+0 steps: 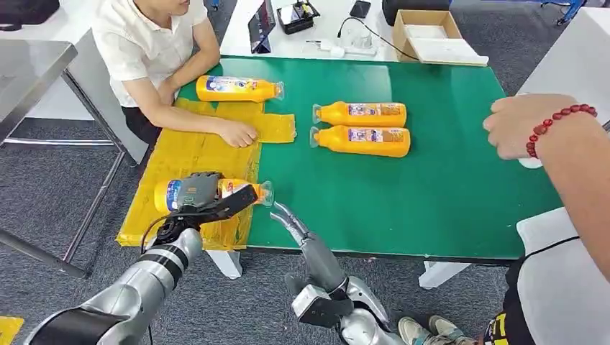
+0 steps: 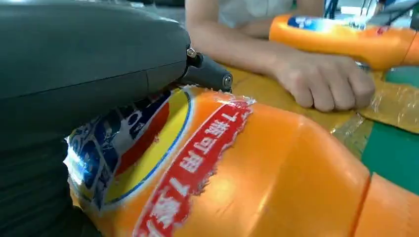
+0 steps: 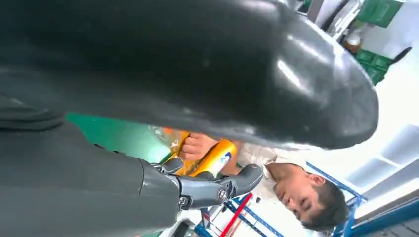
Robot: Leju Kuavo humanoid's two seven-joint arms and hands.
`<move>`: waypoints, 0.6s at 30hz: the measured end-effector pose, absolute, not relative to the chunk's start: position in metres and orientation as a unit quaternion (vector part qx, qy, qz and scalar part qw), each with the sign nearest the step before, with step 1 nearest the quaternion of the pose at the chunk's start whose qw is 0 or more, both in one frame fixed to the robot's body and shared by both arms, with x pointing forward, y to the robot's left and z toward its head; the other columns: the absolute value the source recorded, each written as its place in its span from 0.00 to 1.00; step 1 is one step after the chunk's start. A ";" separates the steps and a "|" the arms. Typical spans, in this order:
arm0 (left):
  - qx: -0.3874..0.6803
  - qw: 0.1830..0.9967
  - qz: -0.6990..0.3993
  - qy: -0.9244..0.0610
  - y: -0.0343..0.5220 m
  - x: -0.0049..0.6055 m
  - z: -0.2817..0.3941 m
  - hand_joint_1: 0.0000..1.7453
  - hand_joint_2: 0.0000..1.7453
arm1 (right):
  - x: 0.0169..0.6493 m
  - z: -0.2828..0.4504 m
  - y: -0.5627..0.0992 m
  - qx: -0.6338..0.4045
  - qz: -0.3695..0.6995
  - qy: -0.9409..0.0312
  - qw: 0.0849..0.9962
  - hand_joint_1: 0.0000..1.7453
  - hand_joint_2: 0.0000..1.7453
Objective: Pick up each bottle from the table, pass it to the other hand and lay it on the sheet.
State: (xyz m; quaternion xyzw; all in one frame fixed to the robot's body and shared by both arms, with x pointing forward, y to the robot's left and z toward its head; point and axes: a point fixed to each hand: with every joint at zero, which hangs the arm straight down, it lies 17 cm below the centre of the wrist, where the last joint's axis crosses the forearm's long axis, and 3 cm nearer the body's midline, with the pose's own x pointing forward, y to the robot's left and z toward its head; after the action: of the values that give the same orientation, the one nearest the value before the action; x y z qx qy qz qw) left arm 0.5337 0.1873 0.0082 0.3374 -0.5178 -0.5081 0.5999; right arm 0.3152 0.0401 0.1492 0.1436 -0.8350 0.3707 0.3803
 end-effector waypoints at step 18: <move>0.114 0.640 -0.485 -0.585 0.124 0.508 0.003 0.00 0.00 | 0.315 0.153 0.037 0.145 0.357 -0.844 0.373 0.00 0.00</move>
State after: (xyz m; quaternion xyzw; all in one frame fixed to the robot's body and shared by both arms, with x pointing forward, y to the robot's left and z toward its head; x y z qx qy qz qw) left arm 0.5082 0.1236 0.0029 0.1141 -0.5846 -0.4855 0.6399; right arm 0.3153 0.0375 0.1529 0.1453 -0.8441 0.3571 0.3726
